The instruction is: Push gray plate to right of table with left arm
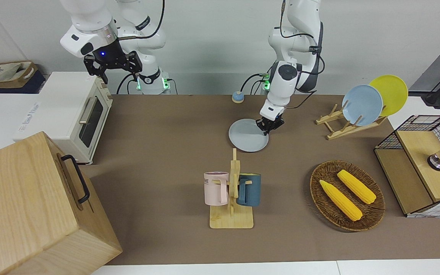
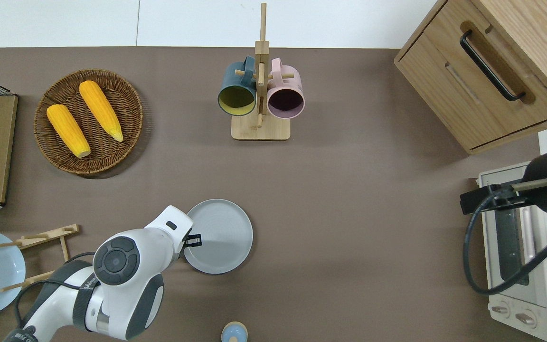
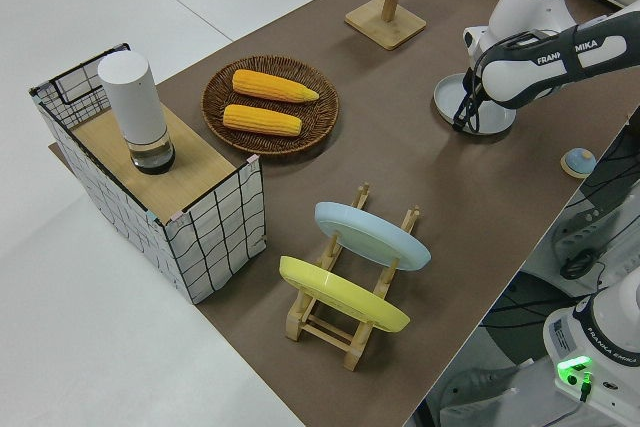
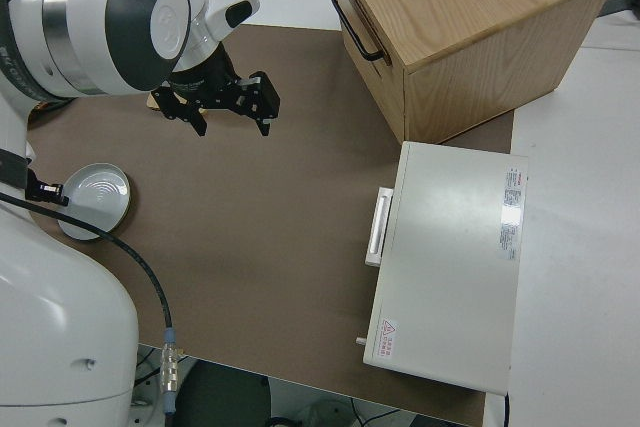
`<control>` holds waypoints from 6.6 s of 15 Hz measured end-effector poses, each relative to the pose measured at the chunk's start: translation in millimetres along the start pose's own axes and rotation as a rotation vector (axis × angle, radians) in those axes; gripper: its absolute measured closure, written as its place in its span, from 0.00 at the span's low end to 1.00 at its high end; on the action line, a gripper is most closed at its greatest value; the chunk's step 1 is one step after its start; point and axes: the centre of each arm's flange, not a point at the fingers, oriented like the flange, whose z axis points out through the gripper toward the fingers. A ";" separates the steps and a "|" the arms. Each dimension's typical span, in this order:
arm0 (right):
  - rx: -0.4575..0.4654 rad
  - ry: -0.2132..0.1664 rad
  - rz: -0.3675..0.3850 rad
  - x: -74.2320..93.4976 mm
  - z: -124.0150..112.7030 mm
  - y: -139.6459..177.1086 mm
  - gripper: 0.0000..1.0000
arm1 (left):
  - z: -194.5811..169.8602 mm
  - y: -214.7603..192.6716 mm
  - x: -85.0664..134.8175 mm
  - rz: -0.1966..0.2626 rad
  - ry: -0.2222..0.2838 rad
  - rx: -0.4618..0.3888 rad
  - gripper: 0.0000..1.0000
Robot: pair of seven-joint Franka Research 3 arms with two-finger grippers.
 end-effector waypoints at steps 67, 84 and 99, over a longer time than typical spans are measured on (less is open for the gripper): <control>0.000 0.000 0.000 0.0 0.0 0.0 0.01 | 5.0 283.2 -33.2 -0.076 -0.044 -0.086 0.00; 0.000 0.000 0.000 0.0 0.0 0.0 0.01 | -132.7 87.5 77.7 0.094 -0.193 0.009 0.00; 0.000 0.000 0.000 0.0 0.0 0.0 0.01 | -254.5 -126.6 111.8 0.211 -0.157 0.041 0.00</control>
